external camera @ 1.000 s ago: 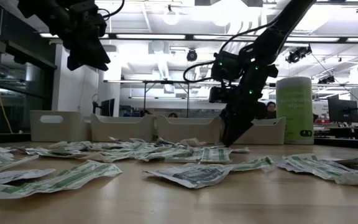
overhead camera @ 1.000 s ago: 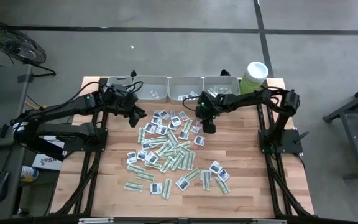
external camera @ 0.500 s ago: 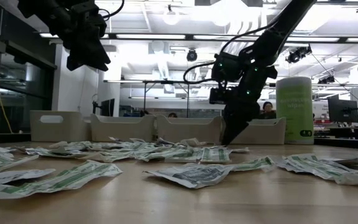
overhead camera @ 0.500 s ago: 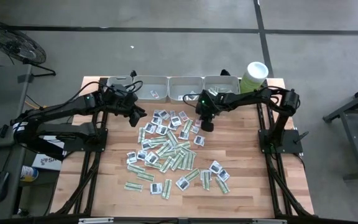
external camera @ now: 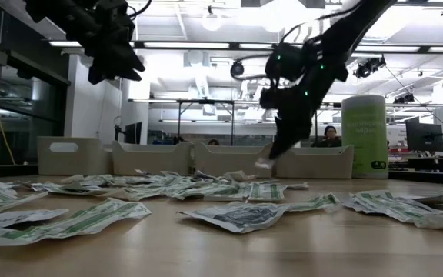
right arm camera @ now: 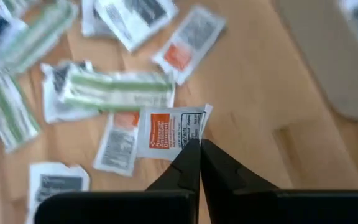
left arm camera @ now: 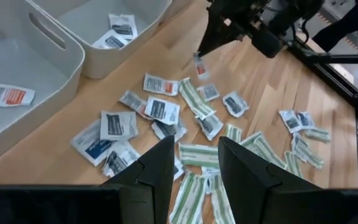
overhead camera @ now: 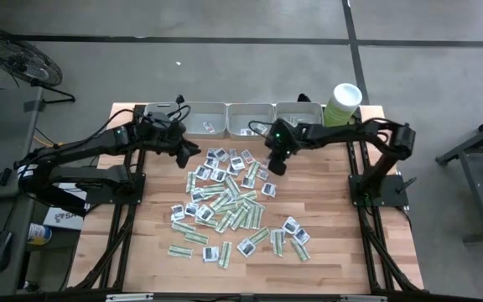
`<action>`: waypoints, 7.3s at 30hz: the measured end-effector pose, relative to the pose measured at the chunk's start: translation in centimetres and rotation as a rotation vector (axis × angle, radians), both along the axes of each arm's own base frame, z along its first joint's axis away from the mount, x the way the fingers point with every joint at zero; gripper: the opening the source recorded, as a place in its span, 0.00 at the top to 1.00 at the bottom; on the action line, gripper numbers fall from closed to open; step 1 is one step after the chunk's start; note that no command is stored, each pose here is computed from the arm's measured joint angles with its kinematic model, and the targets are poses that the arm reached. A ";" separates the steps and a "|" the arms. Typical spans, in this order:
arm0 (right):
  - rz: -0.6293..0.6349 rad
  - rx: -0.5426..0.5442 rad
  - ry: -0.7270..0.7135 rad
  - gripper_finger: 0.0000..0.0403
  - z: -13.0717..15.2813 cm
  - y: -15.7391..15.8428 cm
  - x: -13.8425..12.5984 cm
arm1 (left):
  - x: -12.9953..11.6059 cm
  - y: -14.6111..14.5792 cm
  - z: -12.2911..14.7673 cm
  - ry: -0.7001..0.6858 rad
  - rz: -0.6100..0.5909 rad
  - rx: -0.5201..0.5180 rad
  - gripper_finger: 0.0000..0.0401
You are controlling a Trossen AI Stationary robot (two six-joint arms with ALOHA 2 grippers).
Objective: Pick & Place First Aid Supplies
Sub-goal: Put the orange ointment pack into the middle left gray bin, then put the green bandage into the right gray bin
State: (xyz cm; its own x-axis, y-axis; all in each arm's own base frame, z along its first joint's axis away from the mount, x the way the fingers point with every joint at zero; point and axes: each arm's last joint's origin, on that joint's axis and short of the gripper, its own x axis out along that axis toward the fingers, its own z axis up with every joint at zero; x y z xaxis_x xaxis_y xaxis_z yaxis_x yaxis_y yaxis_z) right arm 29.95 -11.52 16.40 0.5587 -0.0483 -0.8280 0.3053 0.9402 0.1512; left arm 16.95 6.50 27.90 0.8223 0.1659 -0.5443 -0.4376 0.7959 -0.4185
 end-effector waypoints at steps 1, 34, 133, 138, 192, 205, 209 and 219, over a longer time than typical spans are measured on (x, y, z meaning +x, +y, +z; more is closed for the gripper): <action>-0.002 -0.005 -0.020 1.00 0.4 0.2 0.1 | 0.0 0.0 0.0 -0.005 0.000 0.002 0.69; -0.265 -0.394 -0.695 1.00 9.9 5.3 3.2 | 7.1 2.7 0.2 -0.358 -0.092 0.192 0.69; -0.411 -0.333 -0.703 0.56 9.8 5.0 3.0 | 2.9 11.8 -8.5 0.171 0.631 -0.168 1.00; -0.410 -0.331 -0.703 0.56 9.8 5.0 3.0 | 2.5 12.4 -8.9 0.166 0.622 -0.212 0.96; -0.979 0.312 -0.155 0.56 -1.4 6.9 2.6 | 5.3 2.6 -1.8 -0.065 -0.105 0.234 0.78; -0.985 0.348 -0.172 0.56 -4.1 6.2 4.0 | 5.3 2.6 -1.8 -0.060 -0.109 0.234 0.78; -0.977 0.357 -0.211 0.56 -4.2 6.0 4.4 | 5.2 2.6 -2.0 -0.044 -0.111 0.225 0.78; -0.955 0.374 -0.232 0.57 -4.5 6.0 4.8 | 5.2 2.6 -2.0 -0.037 -0.115 0.224 0.78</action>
